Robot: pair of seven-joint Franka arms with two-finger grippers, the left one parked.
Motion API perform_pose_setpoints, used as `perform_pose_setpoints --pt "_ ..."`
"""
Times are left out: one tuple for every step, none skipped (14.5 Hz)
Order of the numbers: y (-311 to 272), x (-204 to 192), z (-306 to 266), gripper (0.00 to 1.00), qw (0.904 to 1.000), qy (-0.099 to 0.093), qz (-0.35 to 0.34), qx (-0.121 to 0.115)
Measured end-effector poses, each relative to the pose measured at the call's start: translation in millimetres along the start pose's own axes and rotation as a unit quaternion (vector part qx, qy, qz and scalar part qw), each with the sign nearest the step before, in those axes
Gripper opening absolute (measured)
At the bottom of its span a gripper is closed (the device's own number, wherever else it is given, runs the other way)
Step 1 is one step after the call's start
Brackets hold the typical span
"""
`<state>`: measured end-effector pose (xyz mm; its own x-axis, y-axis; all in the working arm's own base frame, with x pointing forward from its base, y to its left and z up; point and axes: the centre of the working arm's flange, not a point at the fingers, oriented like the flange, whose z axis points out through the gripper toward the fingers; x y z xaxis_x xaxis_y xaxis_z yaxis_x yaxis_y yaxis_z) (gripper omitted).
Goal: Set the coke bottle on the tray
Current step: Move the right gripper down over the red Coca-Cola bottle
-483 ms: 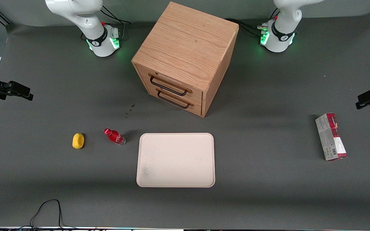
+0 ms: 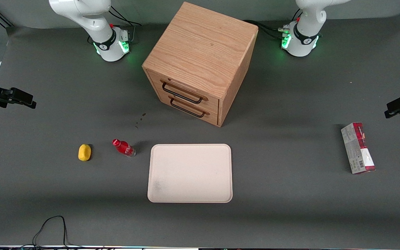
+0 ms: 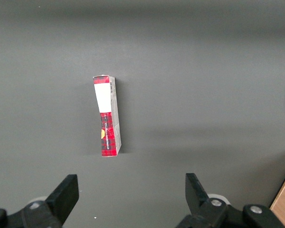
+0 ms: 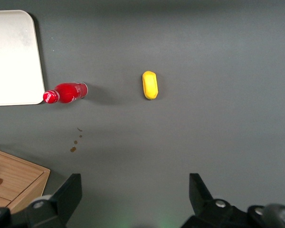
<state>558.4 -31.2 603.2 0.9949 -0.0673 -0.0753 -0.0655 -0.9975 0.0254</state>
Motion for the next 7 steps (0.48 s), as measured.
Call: perform_pose_setpoints --pt "-1.4 0.2 0.9 1.00 1.0000 -0.002 -0.001 0.000" --pt "-5.4 0.8 2.1 1.00 1.0000 -0.003 -0.005 0.000" --pt "-13.9 1.6 3.4 1.00 0.9999 -0.004 -0.012 -0.001" --pt "-25.9 2.6 4.7 1.00 0.9997 -0.004 -0.023 -0.002" --pt "-40.4 4.5 5.7 1.00 0.9994 -0.004 -0.035 -0.003" --pt "-58.1 7.7 7.2 1.00 0.9989 -0.003 -0.046 -0.004" --pt "-77.8 12.1 8.8 1.00 0.9987 -0.003 -0.050 -0.006"
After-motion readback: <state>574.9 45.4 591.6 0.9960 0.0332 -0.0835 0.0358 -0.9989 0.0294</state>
